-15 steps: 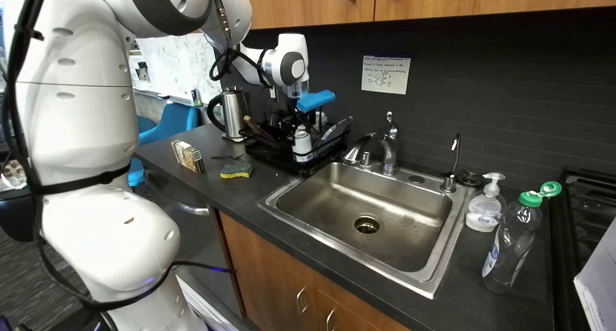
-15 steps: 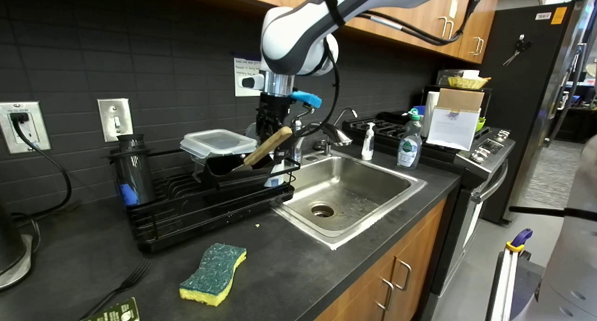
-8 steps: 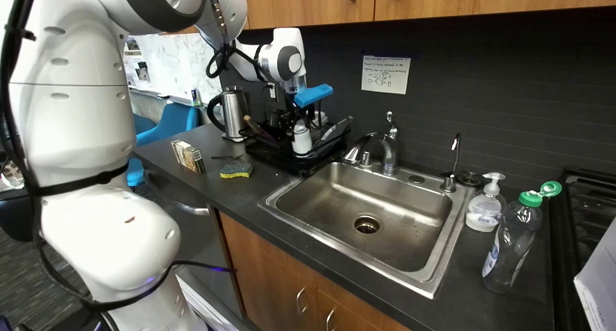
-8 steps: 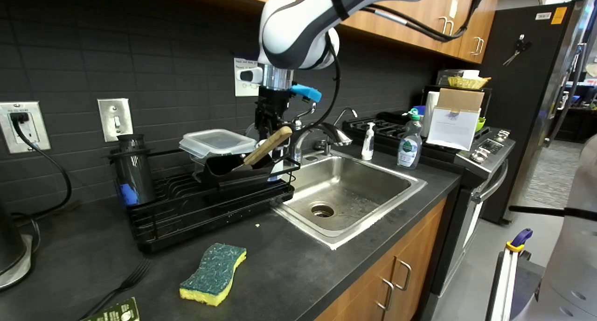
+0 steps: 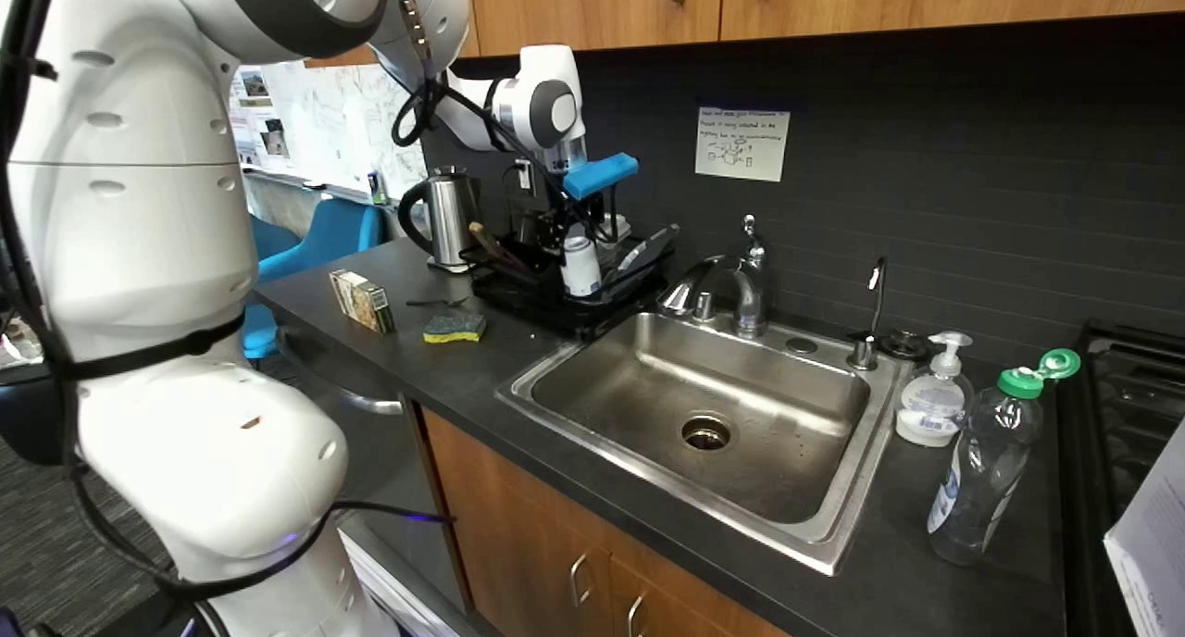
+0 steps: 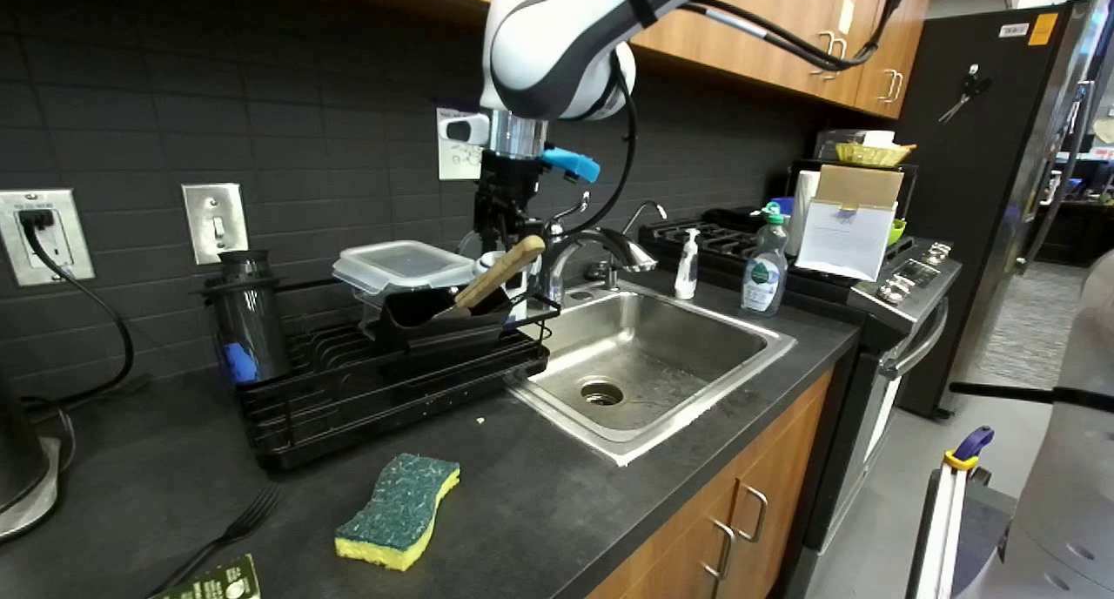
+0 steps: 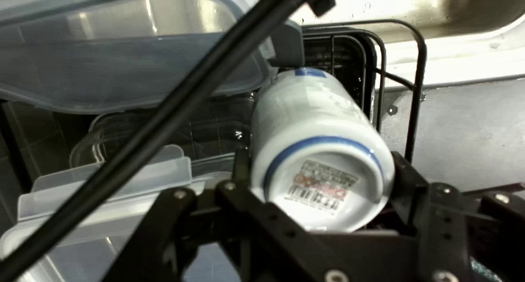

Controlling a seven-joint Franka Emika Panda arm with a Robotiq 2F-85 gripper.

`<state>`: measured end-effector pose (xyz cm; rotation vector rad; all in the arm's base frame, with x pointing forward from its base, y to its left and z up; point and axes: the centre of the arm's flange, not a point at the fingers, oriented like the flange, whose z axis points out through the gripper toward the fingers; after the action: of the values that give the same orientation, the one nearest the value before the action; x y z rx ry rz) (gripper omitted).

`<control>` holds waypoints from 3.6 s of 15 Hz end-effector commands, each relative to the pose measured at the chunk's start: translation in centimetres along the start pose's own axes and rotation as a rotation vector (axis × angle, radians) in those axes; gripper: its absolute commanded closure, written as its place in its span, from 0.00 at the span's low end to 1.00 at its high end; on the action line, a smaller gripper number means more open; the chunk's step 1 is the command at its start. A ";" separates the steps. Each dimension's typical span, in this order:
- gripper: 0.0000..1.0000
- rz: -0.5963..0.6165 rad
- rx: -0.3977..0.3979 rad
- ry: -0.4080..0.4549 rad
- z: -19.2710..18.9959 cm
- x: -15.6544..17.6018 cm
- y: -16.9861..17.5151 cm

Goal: Move the white mug to the left side of the dishrack.

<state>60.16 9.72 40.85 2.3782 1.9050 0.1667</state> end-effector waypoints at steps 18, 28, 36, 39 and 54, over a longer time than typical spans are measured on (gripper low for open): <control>0.47 0.020 -0.104 -0.036 -3.5 0.3 -2.8; 0.47 0.027 -0.157 -0.028 -5.5 0.5 -2.5; 0.47 0.008 -0.191 -0.010 -7.2 1.6 -2.9; 0.47 0.001 -0.201 -0.004 -7.8 2.0 -3.2; 0.47 -0.049 -0.256 0.012 -9.2 3.8 -3.3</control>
<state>56.80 13.94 48.61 2.2074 1.8373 0.3653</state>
